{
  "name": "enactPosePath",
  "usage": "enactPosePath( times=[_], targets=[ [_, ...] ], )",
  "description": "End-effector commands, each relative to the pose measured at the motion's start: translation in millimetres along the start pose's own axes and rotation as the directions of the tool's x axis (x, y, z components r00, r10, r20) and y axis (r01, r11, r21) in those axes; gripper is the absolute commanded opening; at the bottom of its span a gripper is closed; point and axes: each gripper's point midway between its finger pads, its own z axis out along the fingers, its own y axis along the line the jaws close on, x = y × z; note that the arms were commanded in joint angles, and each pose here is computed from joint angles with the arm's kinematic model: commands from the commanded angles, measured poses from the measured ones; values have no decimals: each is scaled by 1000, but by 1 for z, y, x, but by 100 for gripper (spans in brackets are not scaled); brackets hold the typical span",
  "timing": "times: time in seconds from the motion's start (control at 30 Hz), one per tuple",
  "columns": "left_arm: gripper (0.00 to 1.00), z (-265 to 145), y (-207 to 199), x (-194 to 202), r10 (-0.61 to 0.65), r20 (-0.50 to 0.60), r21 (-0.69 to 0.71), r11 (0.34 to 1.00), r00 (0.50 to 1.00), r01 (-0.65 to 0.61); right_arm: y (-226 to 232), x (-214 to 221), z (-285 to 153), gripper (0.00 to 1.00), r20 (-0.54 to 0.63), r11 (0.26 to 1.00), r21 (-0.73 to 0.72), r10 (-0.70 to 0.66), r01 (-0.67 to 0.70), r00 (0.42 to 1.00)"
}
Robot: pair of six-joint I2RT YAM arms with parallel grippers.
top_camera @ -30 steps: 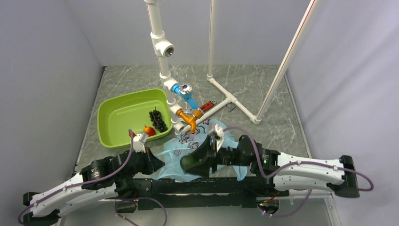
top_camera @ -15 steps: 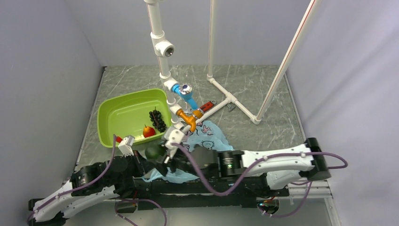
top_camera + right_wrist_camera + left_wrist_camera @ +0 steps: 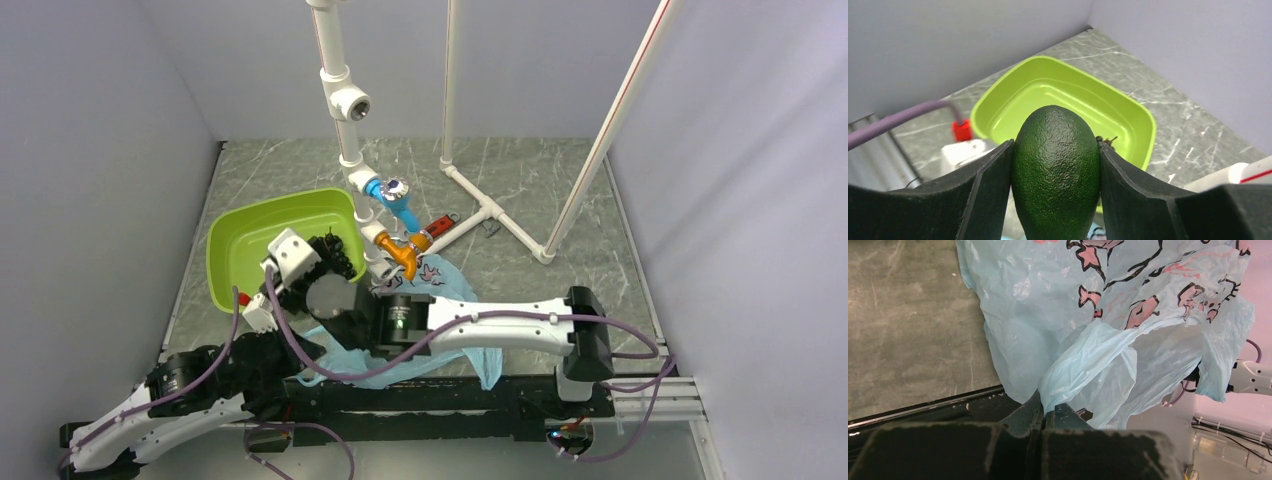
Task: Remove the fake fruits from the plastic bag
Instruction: Place the fake fruit in the bin.
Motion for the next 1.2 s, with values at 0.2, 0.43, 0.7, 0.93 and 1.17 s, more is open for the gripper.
enactPosePath(
  times=[0.2, 0.43, 0.7, 0.93, 1.17],
  targets=[
    [0, -14, -10, -12, -69, 52, 115, 991, 996, 63, -54, 13, 79, 8, -57, 997, 68, 49, -45, 997],
    [0, -14, -11, -14, -66, 58, 116, 992, 996, 59, -62, 53, 121, 31, -141, 996, 94, 13, 0, 990],
    [0, -14, -12, -14, -63, 57, 124, 991, 996, 56, -70, 71, 132, 82, -189, 993, 113, 3, 19, 982],
    [0, -13, -13, -13, -53, 52, 116, 992, 997, 46, -78, 59, 109, 87, -201, 992, 124, 44, -19, 979],
    [0, -13, -15, -12, -42, 47, 128, 991, 998, 36, -80, 35, 37, 87, -198, 993, 80, 102, -88, 975]
  ],
)
